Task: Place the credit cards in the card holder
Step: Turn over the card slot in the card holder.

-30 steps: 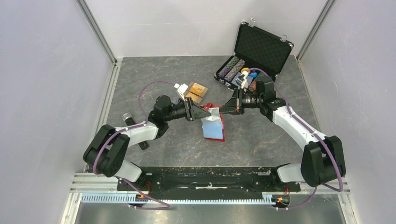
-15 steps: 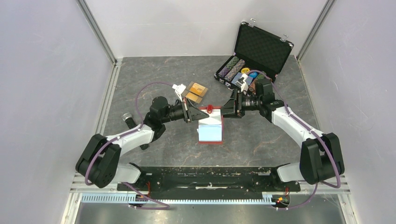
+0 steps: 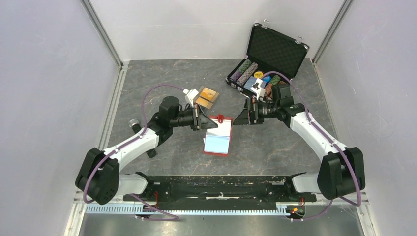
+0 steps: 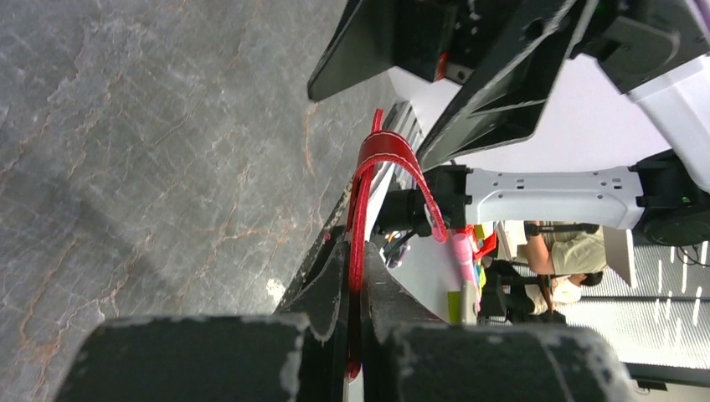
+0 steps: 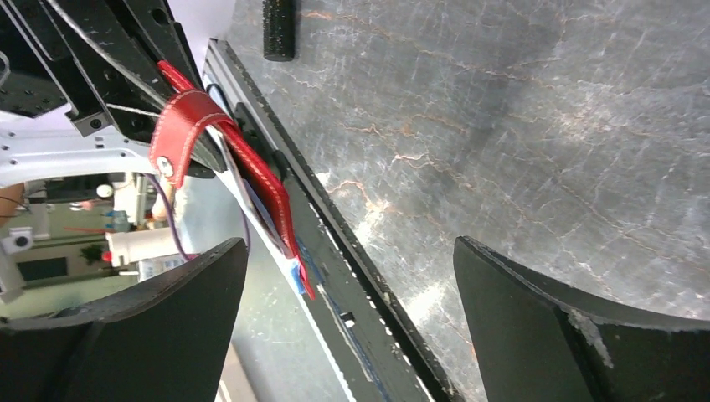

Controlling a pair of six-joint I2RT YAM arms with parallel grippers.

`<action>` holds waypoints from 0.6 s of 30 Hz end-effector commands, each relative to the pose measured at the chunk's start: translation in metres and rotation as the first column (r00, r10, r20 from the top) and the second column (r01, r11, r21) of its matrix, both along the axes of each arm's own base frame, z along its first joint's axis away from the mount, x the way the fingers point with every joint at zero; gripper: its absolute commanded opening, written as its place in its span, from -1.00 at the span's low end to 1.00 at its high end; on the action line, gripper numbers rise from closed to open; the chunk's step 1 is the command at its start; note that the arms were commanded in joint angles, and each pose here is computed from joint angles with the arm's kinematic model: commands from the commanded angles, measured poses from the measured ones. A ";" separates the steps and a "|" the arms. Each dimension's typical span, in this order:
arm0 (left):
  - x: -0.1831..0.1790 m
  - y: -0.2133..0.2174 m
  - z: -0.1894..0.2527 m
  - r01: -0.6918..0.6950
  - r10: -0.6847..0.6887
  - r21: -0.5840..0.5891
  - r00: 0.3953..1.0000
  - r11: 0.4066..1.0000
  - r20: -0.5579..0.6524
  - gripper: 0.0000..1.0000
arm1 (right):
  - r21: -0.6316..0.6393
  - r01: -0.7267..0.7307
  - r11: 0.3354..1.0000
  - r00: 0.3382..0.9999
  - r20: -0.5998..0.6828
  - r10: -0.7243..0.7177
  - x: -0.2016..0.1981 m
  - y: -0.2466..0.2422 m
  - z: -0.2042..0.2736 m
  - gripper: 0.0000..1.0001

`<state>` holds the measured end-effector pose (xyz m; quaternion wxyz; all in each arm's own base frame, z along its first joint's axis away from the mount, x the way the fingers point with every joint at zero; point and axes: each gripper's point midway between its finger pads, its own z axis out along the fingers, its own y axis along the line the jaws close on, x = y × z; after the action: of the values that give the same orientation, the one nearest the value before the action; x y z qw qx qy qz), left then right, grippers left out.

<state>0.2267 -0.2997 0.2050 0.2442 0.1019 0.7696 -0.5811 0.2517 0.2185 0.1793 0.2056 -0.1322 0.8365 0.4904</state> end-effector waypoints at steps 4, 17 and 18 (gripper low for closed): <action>-0.011 0.000 0.010 0.094 -0.096 0.039 0.994 0.995 0.052 -0.95 | -0.005 -0.032 0.999 0.977 0.209 0.033 0.001 -0.006 0.035 0.96; -0.032 -0.011 0.021 0.255 -0.255 0.005 0.966 0.967 0.039 -0.95 | 0.096 -0.200 0.975 0.970 0.161 0.183 -0.027 0.022 0.030 0.94; -0.032 -0.012 0.022 0.257 -0.256 0.003 0.966 0.967 0.040 -0.95 | 0.101 -0.217 0.971 0.967 0.159 0.199 -0.029 0.025 0.031 0.90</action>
<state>0.2004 -0.3066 0.2075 0.1726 0.1620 0.7720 -0.5899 0.2295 0.2310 0.2001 0.2263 -0.2091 0.7963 0.5205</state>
